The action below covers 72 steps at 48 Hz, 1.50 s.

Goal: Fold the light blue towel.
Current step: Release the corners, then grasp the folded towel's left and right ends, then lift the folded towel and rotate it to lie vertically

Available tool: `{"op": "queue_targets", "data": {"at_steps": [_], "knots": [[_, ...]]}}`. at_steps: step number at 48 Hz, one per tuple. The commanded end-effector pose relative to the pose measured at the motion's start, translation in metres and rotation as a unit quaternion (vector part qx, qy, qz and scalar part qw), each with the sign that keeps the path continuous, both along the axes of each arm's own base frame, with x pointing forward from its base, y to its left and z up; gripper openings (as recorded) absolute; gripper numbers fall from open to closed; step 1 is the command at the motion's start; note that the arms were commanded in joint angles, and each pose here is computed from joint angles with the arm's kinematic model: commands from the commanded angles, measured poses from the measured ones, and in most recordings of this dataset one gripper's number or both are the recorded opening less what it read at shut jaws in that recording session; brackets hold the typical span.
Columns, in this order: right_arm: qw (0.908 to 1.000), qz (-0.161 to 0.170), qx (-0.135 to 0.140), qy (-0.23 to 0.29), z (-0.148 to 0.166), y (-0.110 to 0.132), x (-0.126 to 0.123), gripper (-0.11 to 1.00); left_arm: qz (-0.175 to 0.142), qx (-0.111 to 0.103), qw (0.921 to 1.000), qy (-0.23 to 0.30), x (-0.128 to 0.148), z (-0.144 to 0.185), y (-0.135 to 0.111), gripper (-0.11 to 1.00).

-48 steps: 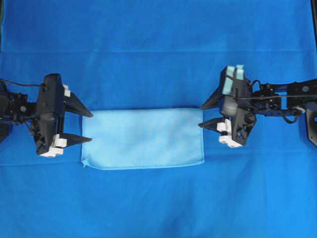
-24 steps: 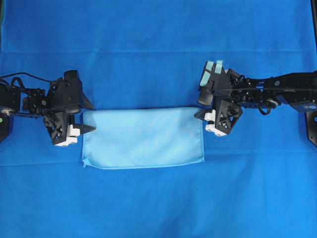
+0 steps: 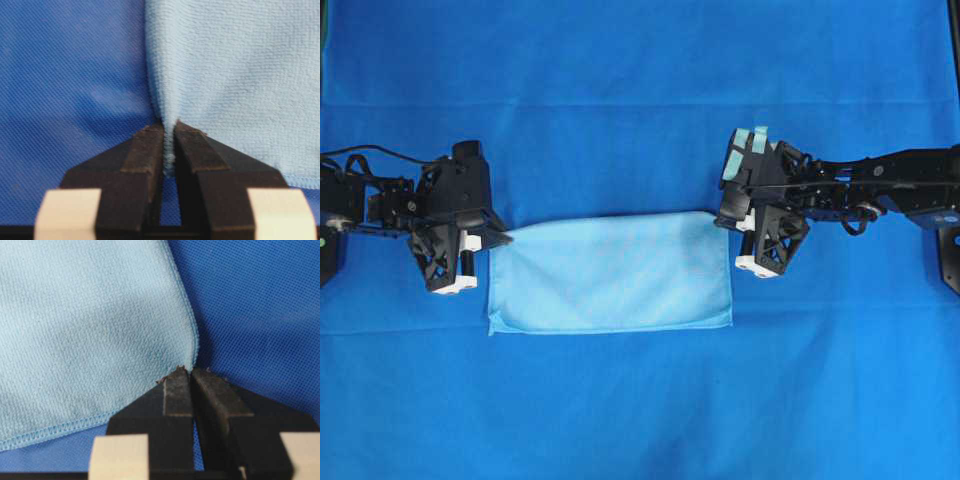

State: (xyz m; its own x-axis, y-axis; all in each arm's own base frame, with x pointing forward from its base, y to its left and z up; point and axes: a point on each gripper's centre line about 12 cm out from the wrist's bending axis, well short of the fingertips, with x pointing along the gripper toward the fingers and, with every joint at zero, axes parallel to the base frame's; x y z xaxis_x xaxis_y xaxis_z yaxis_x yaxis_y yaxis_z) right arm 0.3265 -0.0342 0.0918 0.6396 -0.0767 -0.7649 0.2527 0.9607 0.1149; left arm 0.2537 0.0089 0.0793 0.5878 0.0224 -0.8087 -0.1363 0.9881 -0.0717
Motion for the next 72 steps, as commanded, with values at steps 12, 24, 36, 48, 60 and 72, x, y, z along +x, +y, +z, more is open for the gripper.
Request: {"op": "queue_targets", "data": {"at_steps": [12,24,36,48,60,72], "knots": [[0.9998,0.005,-0.004,-0.021,0.016,0.000,0.007,0.02,0.012,-0.004,0.9999,0.003,0.001,0.006,0.004,0.02],[0.9983,0.016,-0.002,-0.056,0.070,0.004,0.000,0.02,0.008,-0.003,0.9998,-0.020,0.011,0.062,0.004,0.02],[0.9940,0.032,-0.008,-0.104,0.121,0.010,-0.018,0.02,0.005,-0.001,0.9975,-0.070,0.001,0.114,0.003,0.02],[0.9906,0.036,-0.009,-0.132,0.136,0.015,-0.034,0.02,0.005,0.000,0.9936,-0.113,-0.012,0.133,0.002,0.02],[0.9888,0.013,-0.017,-0.148,0.139,0.001,-0.031,0.02,0.002,0.001,0.9921,-0.126,-0.004,0.133,0.001,0.02],[0.9865,-0.057,-0.042,-0.148,0.139,-0.051,-0.019,0.02,-0.033,0.004,0.9857,-0.165,0.026,0.137,-0.014,0.02]]}}
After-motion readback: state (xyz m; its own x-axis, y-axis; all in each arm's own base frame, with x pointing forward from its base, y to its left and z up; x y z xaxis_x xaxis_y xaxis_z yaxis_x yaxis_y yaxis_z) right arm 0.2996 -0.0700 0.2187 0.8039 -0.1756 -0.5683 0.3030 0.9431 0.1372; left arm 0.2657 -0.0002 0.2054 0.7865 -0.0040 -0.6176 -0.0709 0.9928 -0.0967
